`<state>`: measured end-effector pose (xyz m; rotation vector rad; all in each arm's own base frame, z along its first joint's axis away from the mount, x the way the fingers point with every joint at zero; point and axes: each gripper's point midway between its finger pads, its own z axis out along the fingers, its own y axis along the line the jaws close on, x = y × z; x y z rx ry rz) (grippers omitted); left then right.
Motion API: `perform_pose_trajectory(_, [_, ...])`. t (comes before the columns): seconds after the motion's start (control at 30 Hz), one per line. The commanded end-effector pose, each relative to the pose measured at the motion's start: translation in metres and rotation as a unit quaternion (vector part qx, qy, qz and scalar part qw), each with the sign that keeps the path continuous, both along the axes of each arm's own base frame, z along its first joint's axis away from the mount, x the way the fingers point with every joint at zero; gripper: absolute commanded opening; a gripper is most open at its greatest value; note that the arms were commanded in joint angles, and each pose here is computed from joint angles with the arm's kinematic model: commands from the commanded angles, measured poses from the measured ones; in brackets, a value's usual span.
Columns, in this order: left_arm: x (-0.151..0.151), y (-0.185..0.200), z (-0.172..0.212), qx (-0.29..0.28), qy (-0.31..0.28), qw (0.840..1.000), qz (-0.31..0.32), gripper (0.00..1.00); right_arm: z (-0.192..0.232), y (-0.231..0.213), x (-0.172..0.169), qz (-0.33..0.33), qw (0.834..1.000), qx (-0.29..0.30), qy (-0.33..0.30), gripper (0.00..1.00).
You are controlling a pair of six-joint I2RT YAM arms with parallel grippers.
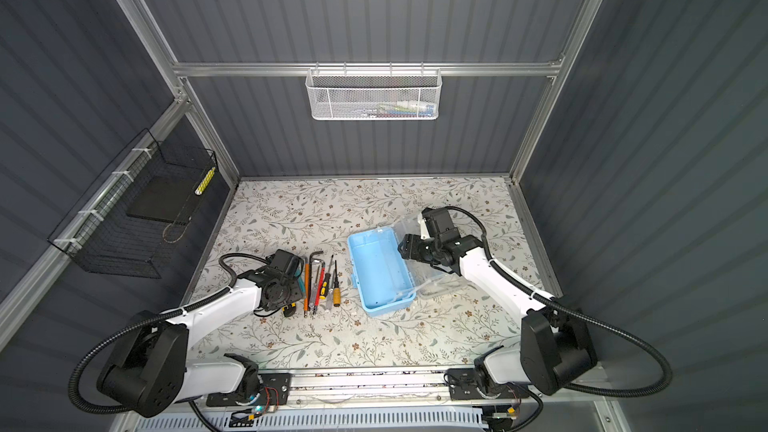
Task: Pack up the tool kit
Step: 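Close the left gripper on the yellow utility knife and lift it, then carry the yellow knife with the left gripper over the blue box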
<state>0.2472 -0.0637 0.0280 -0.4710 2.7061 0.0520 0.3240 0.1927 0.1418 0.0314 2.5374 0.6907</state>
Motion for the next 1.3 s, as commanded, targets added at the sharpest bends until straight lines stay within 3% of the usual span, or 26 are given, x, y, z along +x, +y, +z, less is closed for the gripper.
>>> perform_pose_trajectory(0.0, [0.007,-0.005,0.018,-0.012,-0.014,1.0,-0.012,0.36,0.004,0.003,0.004,-0.002,1.0,0.008,0.005,0.7])
perform_pose_trajectory(0.33, [0.002,-0.01,0.043,-0.038,-0.034,0.999,-0.018,0.3,0.003,0.009,0.007,0.001,1.0,0.023,0.012,0.69])
perform_pose_trajectory(0.67, [0.015,-0.049,0.077,-0.131,-0.074,0.988,-0.047,0.29,0.005,0.007,0.007,-0.007,0.999,0.033,0.012,0.69])
perform_pose_trajectory(0.87, [0.033,-0.106,0.13,-0.179,-0.141,0.97,-0.087,0.29,0.022,-0.012,0.007,-0.031,0.999,0.044,-0.008,0.68])
perform_pose_trajectory(1.03, [0.052,-0.174,0.162,-0.256,-0.183,0.941,-0.125,0.3,0.04,-0.04,0.005,-0.066,0.996,0.054,-0.031,0.69])
perform_pose_trajectory(1.27, [0.067,-0.266,0.185,-0.304,-0.206,0.911,-0.187,0.3,0.062,-0.06,-0.003,-0.085,0.993,0.057,-0.066,0.69])
